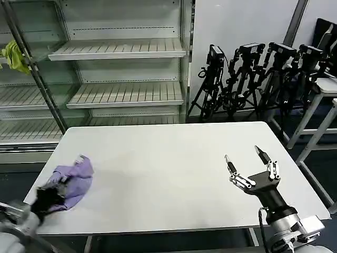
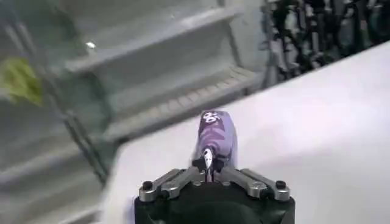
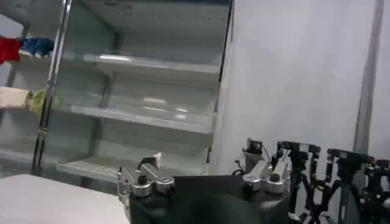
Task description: Fold and organize the clothes.
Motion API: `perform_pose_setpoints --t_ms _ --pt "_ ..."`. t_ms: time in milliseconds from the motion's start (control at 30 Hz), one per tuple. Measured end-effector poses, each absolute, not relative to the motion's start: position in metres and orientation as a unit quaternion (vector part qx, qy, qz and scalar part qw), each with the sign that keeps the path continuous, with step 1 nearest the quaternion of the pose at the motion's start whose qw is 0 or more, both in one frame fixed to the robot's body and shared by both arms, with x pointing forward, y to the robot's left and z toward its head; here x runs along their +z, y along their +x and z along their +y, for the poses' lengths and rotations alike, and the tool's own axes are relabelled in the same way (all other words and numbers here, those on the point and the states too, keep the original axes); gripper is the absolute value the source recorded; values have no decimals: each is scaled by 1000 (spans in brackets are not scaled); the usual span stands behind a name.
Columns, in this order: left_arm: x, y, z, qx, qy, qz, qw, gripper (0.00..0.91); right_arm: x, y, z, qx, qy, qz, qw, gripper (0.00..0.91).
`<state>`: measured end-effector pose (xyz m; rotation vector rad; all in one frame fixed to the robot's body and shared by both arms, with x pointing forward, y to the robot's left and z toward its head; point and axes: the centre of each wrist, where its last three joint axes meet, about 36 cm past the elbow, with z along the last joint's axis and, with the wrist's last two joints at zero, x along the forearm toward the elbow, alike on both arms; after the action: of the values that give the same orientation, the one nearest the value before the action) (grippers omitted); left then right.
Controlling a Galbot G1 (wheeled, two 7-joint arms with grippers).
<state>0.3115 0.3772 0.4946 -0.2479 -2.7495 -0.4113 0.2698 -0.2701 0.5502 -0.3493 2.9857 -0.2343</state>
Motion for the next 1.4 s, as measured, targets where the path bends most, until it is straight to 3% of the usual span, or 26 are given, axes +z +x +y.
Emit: perform_pose_setpoints --t_ms 233,1267,1300,1333,1367,1400 --pt "481 315 341 -112 -124 -970 176 60 547 265 -269 -79 -112 989 57 907" --pt "488 354 258 83 -224 -962 129 60 505 257 -274 -117 -110 987 -10 907" --pt "488 357 255 89 -229 -961 125 101 503 257 -275 -118 -108 987 -12 907" --pt "488 359 252 92 -234 -960 122 262 501 258 -276 -119 -107 987 -14 907" --pt "489 361 249 96 -238 -959 119 907 499 259 -277 -119 -106 987 -16 907" --pt "489 363 247 99 -242 -958 115 907 497 260 -278 -120 -105 987 -17 907"
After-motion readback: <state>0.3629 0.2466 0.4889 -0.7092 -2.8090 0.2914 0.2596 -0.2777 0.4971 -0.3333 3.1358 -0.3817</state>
